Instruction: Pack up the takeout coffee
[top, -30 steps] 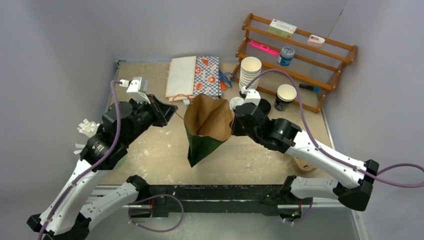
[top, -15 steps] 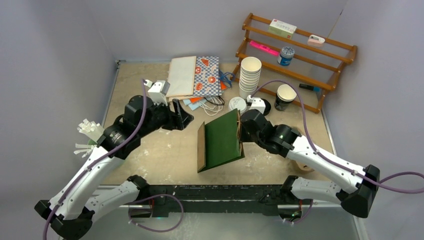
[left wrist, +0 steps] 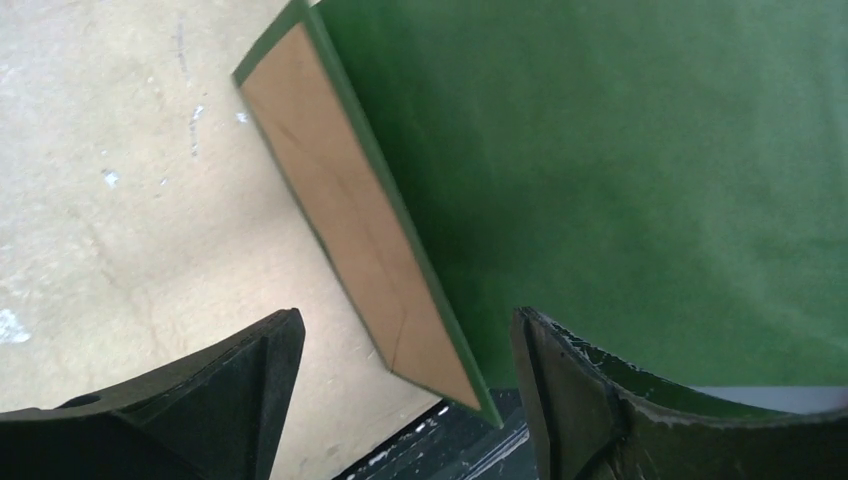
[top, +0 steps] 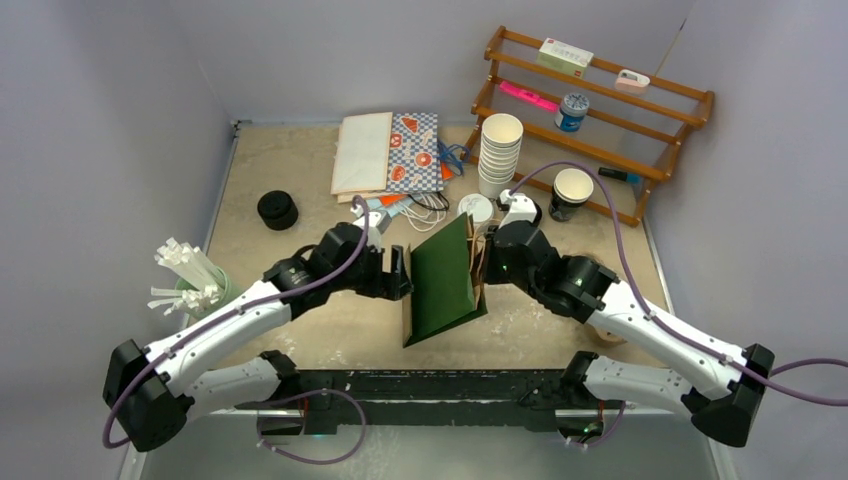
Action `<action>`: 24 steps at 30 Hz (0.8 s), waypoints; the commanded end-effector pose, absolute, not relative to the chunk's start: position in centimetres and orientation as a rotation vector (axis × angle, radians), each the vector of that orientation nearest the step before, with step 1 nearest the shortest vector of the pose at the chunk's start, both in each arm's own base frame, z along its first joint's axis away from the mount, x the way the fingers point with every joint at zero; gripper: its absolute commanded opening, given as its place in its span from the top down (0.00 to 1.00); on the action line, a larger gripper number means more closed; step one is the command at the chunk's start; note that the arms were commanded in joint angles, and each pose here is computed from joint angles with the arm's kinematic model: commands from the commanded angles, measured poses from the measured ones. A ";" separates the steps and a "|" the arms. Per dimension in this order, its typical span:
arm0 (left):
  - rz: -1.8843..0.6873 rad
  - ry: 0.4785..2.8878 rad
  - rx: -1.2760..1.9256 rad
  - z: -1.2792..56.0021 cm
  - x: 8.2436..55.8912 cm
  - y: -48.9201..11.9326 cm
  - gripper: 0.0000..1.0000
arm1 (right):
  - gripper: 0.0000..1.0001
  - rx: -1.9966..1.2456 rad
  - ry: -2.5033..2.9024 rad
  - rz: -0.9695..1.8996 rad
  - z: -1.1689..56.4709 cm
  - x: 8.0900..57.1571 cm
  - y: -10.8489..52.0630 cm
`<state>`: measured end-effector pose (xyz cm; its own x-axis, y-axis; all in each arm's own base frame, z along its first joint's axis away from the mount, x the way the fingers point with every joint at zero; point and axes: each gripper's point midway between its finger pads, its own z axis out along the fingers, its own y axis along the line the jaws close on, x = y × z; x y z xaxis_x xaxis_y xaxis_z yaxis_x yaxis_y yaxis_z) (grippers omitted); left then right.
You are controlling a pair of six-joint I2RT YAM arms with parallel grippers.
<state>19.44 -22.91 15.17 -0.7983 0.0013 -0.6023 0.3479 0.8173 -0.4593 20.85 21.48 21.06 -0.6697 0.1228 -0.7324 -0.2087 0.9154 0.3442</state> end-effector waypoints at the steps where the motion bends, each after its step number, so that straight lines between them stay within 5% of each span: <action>1: -0.783 2.309 0.233 16.0 20.7 -25.2 0.27 | 1.00 -0.082 2.224 0.560 21.9 21.1 22.4; 5: -0.722 2.337 0.227 14.7 21.1 -25.3 0.60 | 1.00 -0.087 2.221 0.573 22.0 21.1 22.6; 16: -0.773 2.392 0.260 12.5 20.6 -26.5 0.59 | 1.00 -0.097 2.225 0.575 21.8 21.1 22.8; 24: -0.703 2.432 0.223 11.2 20.5 -25.4 0.81 | 1.00 -0.093 2.222 0.566 21.7 21.1 22.6</action>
